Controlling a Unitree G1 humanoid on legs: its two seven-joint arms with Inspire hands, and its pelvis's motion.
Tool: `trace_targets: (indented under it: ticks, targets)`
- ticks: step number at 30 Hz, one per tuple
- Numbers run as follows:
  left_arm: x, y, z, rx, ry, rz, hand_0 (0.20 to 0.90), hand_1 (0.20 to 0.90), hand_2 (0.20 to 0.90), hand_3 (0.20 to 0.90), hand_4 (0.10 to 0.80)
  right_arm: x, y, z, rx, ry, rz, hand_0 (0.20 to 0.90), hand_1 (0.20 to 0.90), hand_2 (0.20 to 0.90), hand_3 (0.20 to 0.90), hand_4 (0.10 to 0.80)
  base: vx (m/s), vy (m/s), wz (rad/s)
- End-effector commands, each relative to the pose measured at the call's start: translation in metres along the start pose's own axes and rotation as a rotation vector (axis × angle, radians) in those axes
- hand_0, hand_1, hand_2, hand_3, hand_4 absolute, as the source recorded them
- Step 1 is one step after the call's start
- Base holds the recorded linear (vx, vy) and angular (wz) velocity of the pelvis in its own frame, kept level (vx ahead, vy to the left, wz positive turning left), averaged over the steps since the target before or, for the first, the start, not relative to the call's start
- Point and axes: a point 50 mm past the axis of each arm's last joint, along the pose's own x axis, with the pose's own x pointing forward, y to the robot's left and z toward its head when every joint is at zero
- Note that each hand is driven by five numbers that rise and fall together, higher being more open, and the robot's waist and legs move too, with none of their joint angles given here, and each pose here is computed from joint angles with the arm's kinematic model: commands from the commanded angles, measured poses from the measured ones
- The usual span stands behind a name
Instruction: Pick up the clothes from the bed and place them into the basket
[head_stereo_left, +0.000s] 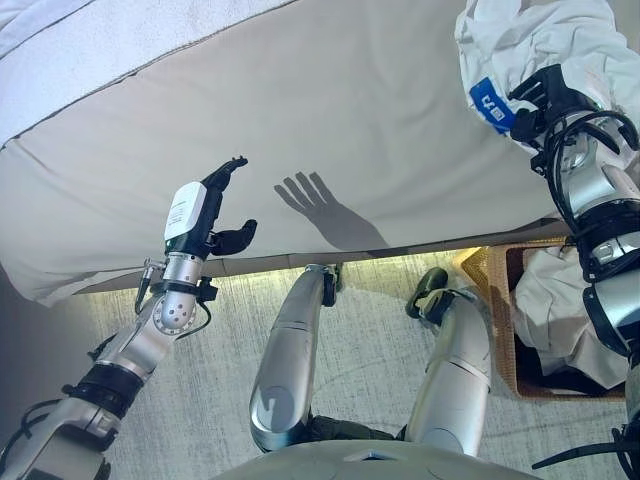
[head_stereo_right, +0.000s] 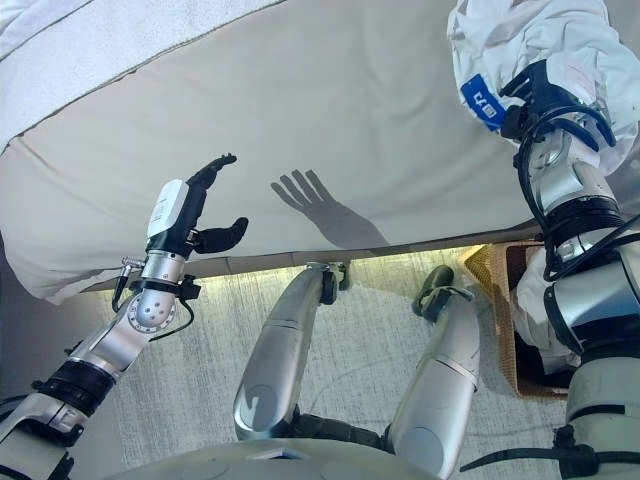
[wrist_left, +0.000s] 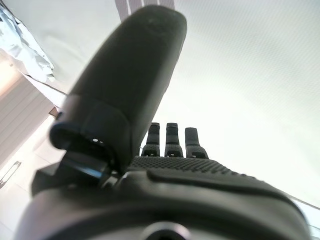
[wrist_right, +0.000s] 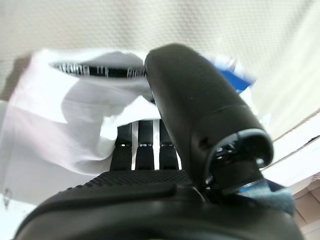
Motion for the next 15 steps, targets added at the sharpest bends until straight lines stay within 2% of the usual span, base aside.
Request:
trace_targets:
  ticks: [1, 8, 15]
  targets:
    - [0.006, 0.026, 0.016, -0.017, -0.103, 0.132, 0.9, 0.9, 0.9, 0.9, 0.8, 0.004, -0.041, -0.001, -0.034, -0.031, -0.111, 0.3, 0.3, 0.3, 0.2, 0.1, -0.012, 0.021, -0.07]
    - [0.007, 0.028, 0.012, -0.022, -0.098, 0.144, 0.9, 0.9, 0.9, 0.9, 0.8, 0.001, -0.034, -0.004, -0.04, -0.058, -0.089, 0.3, 0.3, 0.3, 0.2, 0.1, -0.003, 0.055, -0.12]
    - [0.02, 0.037, 0.014, -0.011, -0.101, 0.158, 0.9, 0.9, 0.9, 0.9, 0.8, -0.001, -0.043, -0.015, -0.01, -0.063, -0.111, 0.3, 0.3, 0.3, 0.2, 0.1, -0.02, 0.025, -0.13]
